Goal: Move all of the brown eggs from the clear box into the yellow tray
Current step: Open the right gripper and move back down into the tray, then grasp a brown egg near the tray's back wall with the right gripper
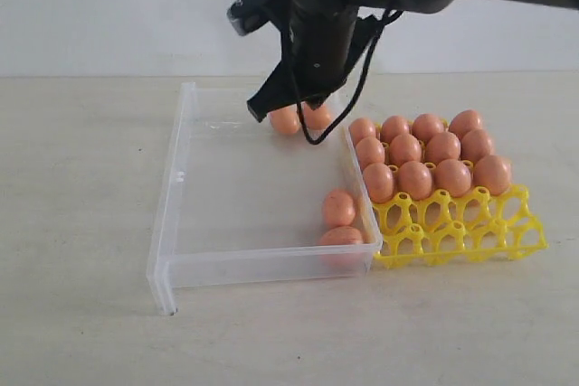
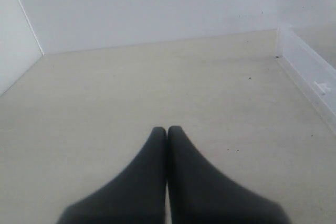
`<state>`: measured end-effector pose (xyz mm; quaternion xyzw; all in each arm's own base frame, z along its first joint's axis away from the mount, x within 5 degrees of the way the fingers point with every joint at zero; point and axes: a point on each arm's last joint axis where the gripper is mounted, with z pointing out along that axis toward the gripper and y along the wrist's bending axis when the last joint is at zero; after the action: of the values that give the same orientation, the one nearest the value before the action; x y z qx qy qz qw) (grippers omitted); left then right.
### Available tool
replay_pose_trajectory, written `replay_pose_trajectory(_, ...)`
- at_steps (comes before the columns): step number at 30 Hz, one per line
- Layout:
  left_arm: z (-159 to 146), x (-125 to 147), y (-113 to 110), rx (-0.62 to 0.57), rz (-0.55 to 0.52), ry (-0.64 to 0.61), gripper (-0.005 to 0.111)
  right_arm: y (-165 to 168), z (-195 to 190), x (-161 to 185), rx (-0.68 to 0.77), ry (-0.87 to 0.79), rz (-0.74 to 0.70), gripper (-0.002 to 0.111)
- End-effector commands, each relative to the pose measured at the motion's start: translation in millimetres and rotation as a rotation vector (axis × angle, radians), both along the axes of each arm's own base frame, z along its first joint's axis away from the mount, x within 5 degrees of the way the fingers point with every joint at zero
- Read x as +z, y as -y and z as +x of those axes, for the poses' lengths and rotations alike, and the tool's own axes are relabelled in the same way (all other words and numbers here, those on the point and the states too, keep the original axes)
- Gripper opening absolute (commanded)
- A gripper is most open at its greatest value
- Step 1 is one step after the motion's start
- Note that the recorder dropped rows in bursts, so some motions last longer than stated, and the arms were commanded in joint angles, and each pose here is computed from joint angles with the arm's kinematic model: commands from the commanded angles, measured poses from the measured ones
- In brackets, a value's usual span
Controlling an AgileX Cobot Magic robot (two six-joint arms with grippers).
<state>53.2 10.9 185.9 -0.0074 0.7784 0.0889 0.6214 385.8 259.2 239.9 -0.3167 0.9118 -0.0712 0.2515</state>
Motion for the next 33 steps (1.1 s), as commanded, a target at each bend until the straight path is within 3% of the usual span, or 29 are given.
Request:
replay_pose_trajectory(1,0.3,0.0,0.2,-0.004,-0.002,0.0,-0.004,-13.4,13.5,-5.7,0.057,-0.039,-0.024,0.001)
replay_pose_trajectory(4,0.3,0.0,0.2,-0.004,-0.002,0.0,-0.004,-25.9,23.4,-10.4,0.089,-0.021,0.03,0.017)
replay_pose_trajectory(8,0.3,0.0,0.2,-0.004,-0.002,0.0,-0.004,-37.1,34.4,-27.0,0.076,0.0,0.09,0.059)
replay_pose_trajectory(10,0.3,0.0,0.2,-0.004,-0.002,0.0,-0.004,-40.1,39.0,-34.5,0.021,0.021,0.137,0.072)
replay_pose_trajectory(15,0.3,0.0,0.2,-0.004,-0.002,0.0,-0.004,-43.3,49.2,-56.2,-0.098,0.064,0.197,0.069)
replay_pose_trajectory(21,0.3,0.0,0.2,-0.004,-0.002,0.0,-0.004,-50.0,56.4,-71.2,-0.068,0.111,0.235,0.055)
replay_pose_trajectory(33,0.3,0.0,0.2,-0.004,-0.002,0.0,-0.004,-45.5,64.2,-87.5,-0.043,0.18,0.128,0.055)
